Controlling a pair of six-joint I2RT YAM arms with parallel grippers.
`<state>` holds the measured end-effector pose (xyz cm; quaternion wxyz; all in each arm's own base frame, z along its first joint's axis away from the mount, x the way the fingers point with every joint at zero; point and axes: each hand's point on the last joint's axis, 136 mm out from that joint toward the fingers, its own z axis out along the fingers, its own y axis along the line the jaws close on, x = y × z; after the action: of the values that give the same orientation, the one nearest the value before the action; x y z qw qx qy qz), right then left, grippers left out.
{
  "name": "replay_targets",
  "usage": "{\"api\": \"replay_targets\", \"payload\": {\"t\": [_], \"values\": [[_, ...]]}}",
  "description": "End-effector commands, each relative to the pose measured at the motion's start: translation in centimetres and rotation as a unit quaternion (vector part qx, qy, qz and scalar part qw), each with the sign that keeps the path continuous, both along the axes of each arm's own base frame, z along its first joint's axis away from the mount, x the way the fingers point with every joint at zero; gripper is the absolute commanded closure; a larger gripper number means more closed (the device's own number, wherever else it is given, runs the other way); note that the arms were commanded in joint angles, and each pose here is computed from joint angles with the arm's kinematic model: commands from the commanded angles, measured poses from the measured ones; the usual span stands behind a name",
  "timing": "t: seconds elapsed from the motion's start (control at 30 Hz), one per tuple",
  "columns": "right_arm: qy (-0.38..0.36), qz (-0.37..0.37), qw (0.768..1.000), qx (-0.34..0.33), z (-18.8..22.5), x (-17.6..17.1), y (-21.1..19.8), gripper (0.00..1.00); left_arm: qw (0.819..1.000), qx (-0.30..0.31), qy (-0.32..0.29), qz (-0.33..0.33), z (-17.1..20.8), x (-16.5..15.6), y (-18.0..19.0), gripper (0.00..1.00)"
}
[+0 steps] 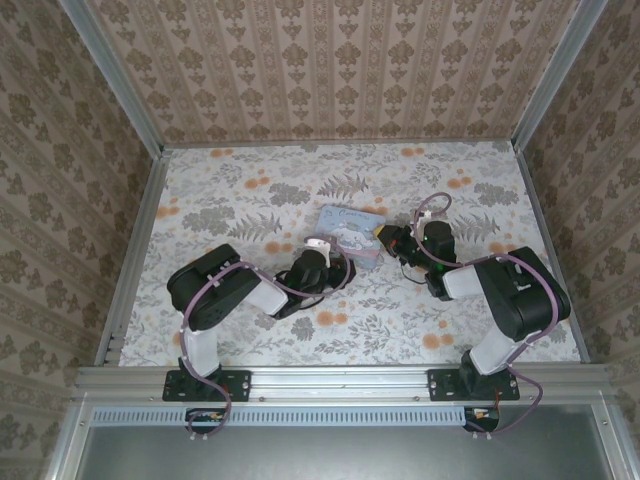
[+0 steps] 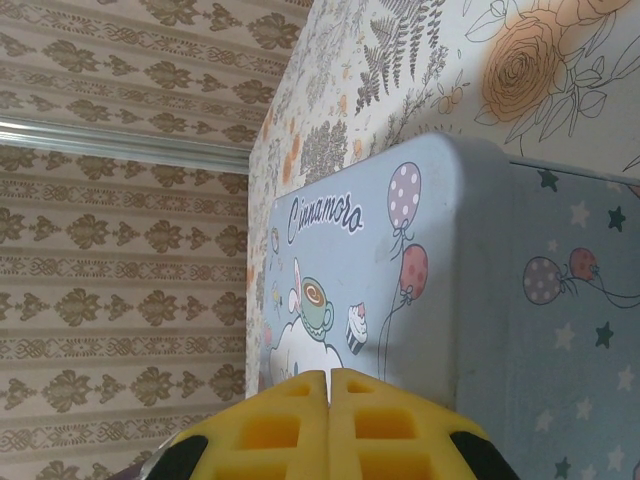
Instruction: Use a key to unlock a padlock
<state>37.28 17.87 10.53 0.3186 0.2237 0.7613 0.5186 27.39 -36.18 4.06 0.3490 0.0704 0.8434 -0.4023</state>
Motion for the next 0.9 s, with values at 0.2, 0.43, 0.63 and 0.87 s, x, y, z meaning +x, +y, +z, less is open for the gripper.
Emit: {"api": "replay_targets", "payload": {"t": [0.2,0.43,0.63,0.87], "values": [[0.019,0.008,1.000,0.002,-1.08,-0.48,0.17,1.00,1.000,-0.006,0.024,-0.011,-0.85,-0.64,-0.24,0.77],[0.019,0.010,1.000,0.003,-1.17,-0.53,0.24,1.00,0.999,-0.019,0.027,-0.011,-0.56,-0.31,-0.59,0.63],[0.023,0.011,1.000,0.005,-1.68,-0.59,0.30,1.00,0.999,-0.023,0.028,-0.013,-0.60,-0.11,-1.15,0.61],[0.023,0.012,1.000,0.008,-1.92,-0.61,0.33,1.00,0.999,-0.031,0.031,-0.005,-0.48,0.01,-0.99,0.80]]}}
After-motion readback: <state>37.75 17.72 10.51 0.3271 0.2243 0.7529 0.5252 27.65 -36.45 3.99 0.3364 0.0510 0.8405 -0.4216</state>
